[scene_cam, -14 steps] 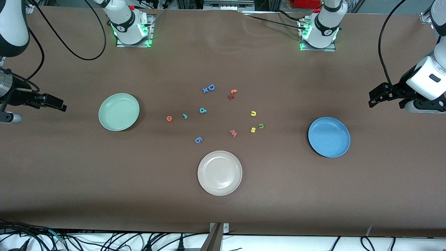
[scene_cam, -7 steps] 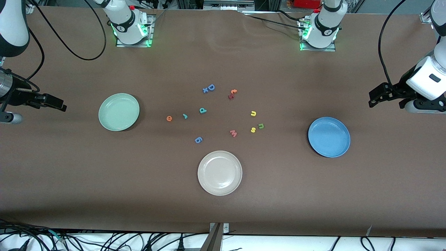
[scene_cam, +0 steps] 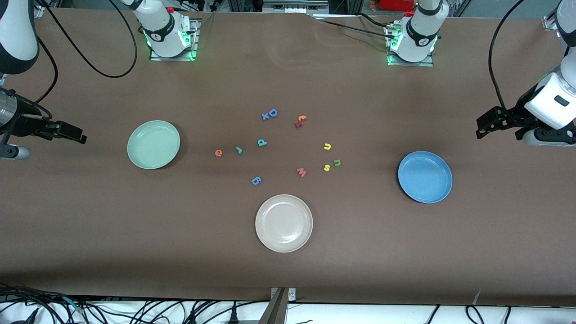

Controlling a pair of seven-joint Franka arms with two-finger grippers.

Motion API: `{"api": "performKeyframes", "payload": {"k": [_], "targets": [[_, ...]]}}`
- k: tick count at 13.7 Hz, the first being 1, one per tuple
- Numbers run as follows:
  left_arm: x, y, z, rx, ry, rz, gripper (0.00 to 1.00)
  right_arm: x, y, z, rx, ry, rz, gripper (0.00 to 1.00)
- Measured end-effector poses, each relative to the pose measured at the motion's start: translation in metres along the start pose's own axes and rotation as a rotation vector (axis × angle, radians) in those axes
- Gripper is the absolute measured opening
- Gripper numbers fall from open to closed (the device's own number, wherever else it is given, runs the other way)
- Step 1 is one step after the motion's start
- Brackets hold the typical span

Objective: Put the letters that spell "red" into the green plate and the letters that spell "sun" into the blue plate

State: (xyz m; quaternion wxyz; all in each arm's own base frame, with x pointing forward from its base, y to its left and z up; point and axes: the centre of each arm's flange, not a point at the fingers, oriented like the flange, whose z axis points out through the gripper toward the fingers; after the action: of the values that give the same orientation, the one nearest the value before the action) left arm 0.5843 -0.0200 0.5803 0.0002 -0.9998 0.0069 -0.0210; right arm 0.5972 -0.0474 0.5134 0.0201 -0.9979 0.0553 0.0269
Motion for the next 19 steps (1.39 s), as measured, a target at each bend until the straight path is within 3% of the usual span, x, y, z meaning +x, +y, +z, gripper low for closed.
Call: {"api": "performKeyframes", "payload": {"k": [19], "targets": [[0.0027,0.0053,0.0082,-0.001,-0.015,0.009,1.0,-0.0017,-0.0002,0.0055,0.0,-0.017,0.005,1.0]]}}
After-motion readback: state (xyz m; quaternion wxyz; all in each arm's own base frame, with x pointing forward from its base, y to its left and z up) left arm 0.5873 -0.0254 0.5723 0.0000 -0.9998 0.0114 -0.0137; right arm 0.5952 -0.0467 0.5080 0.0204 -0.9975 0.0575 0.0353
